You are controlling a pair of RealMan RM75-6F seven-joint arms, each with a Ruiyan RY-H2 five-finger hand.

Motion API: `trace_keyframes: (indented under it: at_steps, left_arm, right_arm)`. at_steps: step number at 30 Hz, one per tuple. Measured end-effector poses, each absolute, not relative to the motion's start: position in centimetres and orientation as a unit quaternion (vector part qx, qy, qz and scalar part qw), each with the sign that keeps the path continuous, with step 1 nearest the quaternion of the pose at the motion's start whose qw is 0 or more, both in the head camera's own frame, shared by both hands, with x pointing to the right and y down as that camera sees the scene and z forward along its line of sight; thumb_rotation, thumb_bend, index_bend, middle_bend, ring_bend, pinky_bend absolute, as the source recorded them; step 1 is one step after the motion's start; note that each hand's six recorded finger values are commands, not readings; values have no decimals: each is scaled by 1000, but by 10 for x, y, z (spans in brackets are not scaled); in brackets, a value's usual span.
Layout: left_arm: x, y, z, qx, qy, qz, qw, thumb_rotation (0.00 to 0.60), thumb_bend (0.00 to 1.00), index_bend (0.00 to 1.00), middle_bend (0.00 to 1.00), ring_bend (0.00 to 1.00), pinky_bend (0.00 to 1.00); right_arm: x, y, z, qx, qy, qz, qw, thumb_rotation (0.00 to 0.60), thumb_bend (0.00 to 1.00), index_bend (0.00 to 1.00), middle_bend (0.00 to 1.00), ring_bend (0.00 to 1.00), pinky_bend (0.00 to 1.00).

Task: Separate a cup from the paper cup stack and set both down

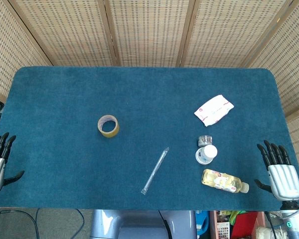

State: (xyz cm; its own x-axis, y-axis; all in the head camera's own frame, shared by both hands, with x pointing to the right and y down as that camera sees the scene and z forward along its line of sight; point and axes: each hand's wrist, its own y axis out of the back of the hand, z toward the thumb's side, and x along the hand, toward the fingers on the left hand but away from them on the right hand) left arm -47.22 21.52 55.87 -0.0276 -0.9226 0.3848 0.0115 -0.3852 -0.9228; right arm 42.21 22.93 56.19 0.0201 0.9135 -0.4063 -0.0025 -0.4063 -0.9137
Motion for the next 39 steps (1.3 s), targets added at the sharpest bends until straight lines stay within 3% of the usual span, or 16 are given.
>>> trace_keyframes:
  at_steps: [15, 22, 26, 32, 39]
  left_arm:
    - [-474, 215, 556, -578, 398, -597, 388, 600, 177, 0, 0, 0, 0]
    - [-474, 214, 554, -577, 400, -597, 389, 600, 177, 0, 0, 0, 0]
    - [-472, 214, 556, -578, 397, -597, 390, 600, 177, 0, 0, 0, 0]
    - [-470, 214, 558, -580, 391, -599, 389, 600, 177, 0, 0, 0, 0]
    - [-471, 214, 560, -581, 391, -601, 386, 600, 176, 0, 0, 0, 0]
  right_arm:
    - [413, 229, 560, -608, -384, 572, 395, 600, 90, 38, 0, 0, 71]
    - [406, 223, 557, -615, -385, 562, 398, 600, 91, 198, 1, 0, 154]
    - [394, 214, 553, -623, -381, 555, 400, 600, 91, 275, 70, 0, 221]
    - [363, 197, 555, -649, -345, 551, 395, 600, 105, 324, 147, 4, 279]
    - [328, 181, 579, -668, -293, 565, 386, 600, 113, 342, 171, 25, 305]
